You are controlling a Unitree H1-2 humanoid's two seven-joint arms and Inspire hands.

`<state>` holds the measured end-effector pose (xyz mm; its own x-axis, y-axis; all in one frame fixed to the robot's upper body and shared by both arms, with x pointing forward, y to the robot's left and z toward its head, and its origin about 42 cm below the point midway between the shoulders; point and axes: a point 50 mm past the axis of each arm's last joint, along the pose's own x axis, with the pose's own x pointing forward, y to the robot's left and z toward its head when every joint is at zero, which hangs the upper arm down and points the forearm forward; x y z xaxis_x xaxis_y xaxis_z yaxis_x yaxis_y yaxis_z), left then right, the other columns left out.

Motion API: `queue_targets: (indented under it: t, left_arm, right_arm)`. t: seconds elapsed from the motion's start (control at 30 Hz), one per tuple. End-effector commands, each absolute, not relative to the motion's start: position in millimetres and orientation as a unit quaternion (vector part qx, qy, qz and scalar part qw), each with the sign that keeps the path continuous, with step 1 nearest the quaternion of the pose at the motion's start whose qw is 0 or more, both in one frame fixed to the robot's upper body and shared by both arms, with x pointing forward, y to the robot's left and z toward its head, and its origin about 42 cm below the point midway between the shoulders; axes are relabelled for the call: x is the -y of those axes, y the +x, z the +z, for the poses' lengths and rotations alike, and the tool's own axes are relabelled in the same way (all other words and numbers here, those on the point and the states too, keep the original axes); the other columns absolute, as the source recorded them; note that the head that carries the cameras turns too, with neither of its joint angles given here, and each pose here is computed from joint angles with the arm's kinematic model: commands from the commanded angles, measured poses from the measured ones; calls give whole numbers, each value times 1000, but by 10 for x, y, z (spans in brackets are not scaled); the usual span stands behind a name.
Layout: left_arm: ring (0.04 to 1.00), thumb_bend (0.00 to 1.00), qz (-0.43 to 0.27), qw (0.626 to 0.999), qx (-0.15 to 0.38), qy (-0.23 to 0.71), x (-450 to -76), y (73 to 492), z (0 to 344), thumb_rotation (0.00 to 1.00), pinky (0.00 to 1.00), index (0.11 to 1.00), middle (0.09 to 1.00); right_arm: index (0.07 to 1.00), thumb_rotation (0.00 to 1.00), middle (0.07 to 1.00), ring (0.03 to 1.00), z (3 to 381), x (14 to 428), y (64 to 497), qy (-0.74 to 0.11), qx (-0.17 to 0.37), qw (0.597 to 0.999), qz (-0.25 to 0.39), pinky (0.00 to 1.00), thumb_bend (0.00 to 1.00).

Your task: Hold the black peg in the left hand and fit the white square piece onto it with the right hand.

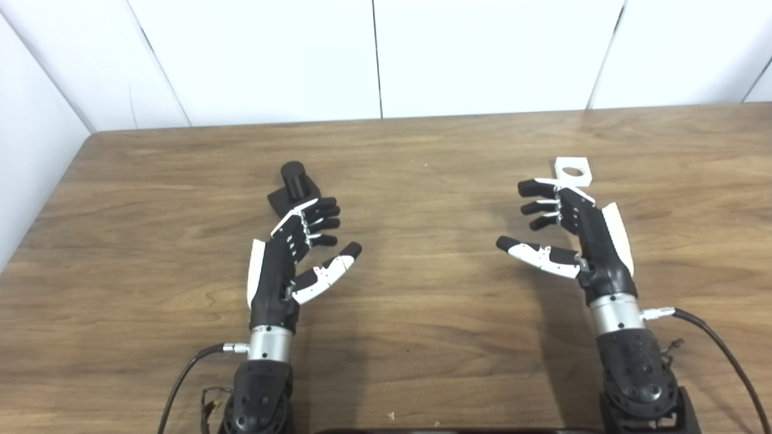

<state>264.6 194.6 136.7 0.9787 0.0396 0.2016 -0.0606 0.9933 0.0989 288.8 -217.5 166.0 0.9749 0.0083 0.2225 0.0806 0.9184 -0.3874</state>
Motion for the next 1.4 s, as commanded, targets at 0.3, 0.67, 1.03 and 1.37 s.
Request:
queue_targets:
  t: [0.3, 0.67, 1.03, 1.37]
  left_arm:
    - [709, 586, 15, 989, 141, 49, -1920, 2691, 1541, 0, 619, 712, 735]
    - [706, 601, 15, 989, 139, 50, -1884, 2688, 1537, 19, 610, 710, 738]
    - [698, 610, 6, 989, 135, 52, -1636, 2718, 1469, 58, 593, 707, 735]
    - [719, 598, 10, 988, 139, 68, -1627, 2745, 1519, 77, 592, 710, 739]
  right_arm:
    - [681, 64, 707, 630, 1835, 2141, 2932, -198, 148, 969, -22, 512, 612]
    - [675, 40, 708, 633, 1832, 2175, 2923, -192, 148, 970, -19, 518, 610]
    - [689, 2, 712, 614, 1809, 2392, 2927, -193, 145, 970, -20, 498, 588]
    - [694, 0, 729, 642, 1849, 2396, 2909, -184, 129, 974, -29, 519, 590]
